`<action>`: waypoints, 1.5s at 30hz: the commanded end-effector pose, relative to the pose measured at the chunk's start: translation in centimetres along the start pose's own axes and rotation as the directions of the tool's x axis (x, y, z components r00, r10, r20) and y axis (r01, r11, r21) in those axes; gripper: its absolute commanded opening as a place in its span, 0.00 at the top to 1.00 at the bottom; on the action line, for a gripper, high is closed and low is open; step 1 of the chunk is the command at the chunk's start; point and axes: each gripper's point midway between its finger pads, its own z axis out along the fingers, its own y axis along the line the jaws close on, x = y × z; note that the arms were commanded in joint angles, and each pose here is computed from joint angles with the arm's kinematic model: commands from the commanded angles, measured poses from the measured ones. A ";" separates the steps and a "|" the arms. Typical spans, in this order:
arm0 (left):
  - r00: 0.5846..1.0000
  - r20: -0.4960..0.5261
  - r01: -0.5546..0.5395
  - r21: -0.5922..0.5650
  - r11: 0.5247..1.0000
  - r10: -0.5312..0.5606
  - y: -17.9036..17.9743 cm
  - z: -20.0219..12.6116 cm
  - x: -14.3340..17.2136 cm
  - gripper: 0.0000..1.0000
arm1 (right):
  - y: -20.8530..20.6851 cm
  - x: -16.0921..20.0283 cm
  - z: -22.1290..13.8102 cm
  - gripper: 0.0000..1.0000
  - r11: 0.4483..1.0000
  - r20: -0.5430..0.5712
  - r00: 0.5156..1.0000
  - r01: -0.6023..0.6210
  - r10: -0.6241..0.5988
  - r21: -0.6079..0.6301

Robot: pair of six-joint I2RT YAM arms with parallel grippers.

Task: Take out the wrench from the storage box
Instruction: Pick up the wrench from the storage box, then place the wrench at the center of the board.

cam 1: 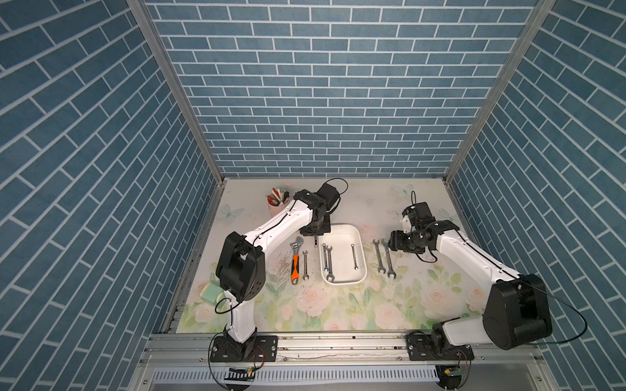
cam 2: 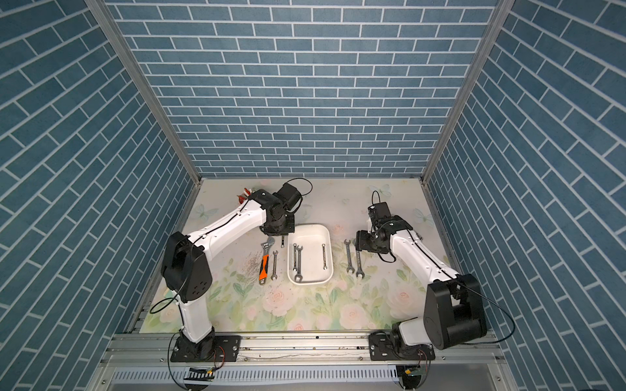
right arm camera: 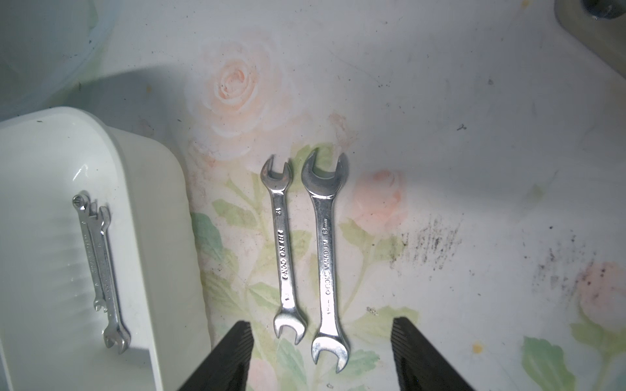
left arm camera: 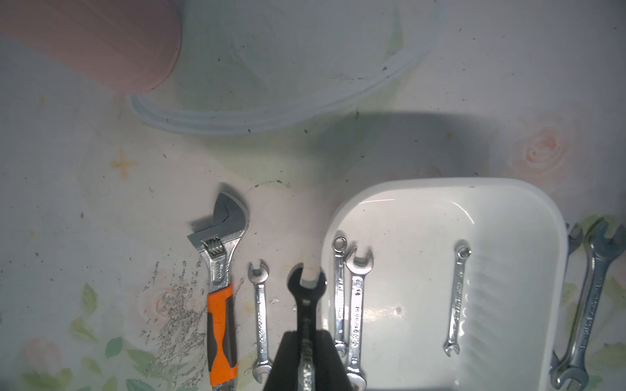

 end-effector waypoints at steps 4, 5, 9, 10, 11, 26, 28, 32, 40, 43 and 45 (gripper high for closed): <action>0.999 -0.031 0.015 -0.035 0.999 -0.016 4.0 2.3 1.4 0.93 | 0.2 -0.1 -0.8 0.32 1.000 0.009 1.000 -0.016 0.016 -0.010; 0.999 -0.038 0.015 -0.040 0.999 -0.016 4.6 2.8 1.7 0.93 | 0.3 -0.1 -0.8 0.31 1.000 0.008 1.000 -0.014 0.014 -0.014; 0.998 -0.048 0.028 -0.058 0.998 -0.031 7.5 4.9 2.9 0.93 | 0.3 0.0 -0.9 0.31 1.000 0.005 1.000 -0.014 0.014 -0.019; 0.998 -0.052 0.033 -0.068 0.997 -0.037 8.3 5.4 3.2 0.93 | 0.3 0.0 -0.9 0.31 1.000 0.005 1.000 -0.015 0.015 -0.019; 0.998 -0.052 0.035 -0.078 0.996 -0.039 9.0 5.7 3.4 0.93 | 0.3 -0.1 -0.9 0.31 1.000 0.005 1.000 -0.015 0.015 -0.019; 0.998 -0.064 0.000 -0.150 0.989 -0.009 12.2 9.8 4.8 0.93 | 1.9 -0.6 -2.2 0.32 0.998 0.025 0.999 -0.024 0.025 -0.061; 0.998 -0.066 -0.006 -0.155 0.988 -0.004 12.4 10.1 5.0 0.94 | 2.3 -0.8 -2.5 0.33 0.998 0.030 0.999 -0.022 0.024 -0.067; 0.997 -0.081 -0.010 -0.152 0.988 -0.002 12.5 10.7 5.6 0.90 | 3.2 -1.0 -2.8 0.33 0.997 0.033 0.999 -0.013 0.016 -0.072; 0.999 -0.051 -0.005 -0.144 0.990 -0.003 12.6 8.9 5.3 0.68 | 7.1 -1.3 -2.9 0.33 0.996 0.027 0.999 0.043 -0.041 -0.078; 1.000 -0.001 0.008 -0.140 0.990 -0.008 12.7 6.9 4.2 0.61 | 9.0 -1.2 -2.8 0.32 0.994 0.020 0.997 0.076 -0.075 -0.082; 0.999 0.039 0.019 -0.133 0.991 -0.014 12.8 5.2 3.4 0.53 | 10.2 -1.1 -2.7 0.32 0.992 0.005 0.996 0.092 -0.092 -0.086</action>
